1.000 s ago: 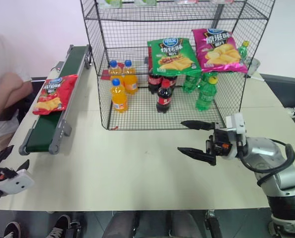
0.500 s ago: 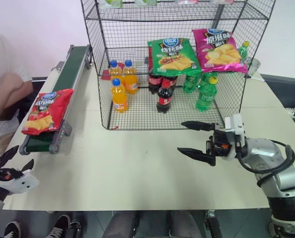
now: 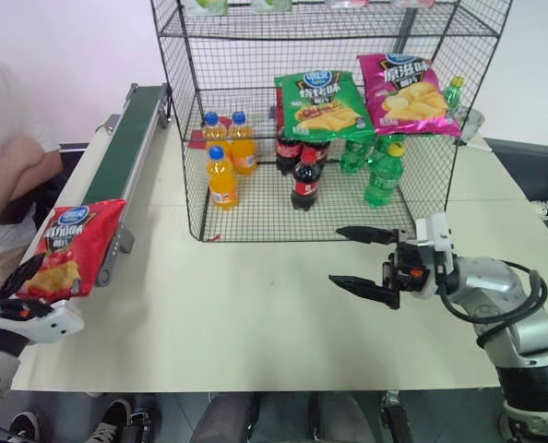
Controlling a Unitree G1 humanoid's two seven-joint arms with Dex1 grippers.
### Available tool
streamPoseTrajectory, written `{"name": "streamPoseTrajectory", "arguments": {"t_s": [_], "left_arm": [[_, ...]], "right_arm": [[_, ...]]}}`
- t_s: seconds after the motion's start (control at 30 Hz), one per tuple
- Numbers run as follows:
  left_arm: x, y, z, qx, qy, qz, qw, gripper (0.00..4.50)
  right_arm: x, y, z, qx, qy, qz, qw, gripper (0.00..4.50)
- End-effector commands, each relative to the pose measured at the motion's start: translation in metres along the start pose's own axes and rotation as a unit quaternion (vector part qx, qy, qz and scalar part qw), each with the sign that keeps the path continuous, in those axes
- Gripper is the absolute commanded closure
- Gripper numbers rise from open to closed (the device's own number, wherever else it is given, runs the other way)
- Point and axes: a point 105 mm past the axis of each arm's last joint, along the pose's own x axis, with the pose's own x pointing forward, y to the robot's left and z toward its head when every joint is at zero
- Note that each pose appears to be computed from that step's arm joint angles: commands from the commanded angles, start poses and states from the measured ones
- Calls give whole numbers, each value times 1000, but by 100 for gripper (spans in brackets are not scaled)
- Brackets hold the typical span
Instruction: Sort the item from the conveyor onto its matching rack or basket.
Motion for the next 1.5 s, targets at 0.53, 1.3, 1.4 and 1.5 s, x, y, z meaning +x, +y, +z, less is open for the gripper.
{"name": "streamPoseTrajectory", "arguments": {"t_s": [0.53,1.3,1.4,1.5], "left_arm": [[0,6,1,-21,7,15,1000,444],[2,81,142,33,-248,56,967,444],[16,87,171,36,-291,72,953,444],[32,98,192,33,-314,96,944,444]], "right_arm": [[-1,-1,6,-21,-4,-6,1000,0],[-49,-31,8,-37,24,-97,994,0],[-64,-34,11,-43,30,-120,991,0],[-71,-33,9,-44,36,-129,990,0]]}}
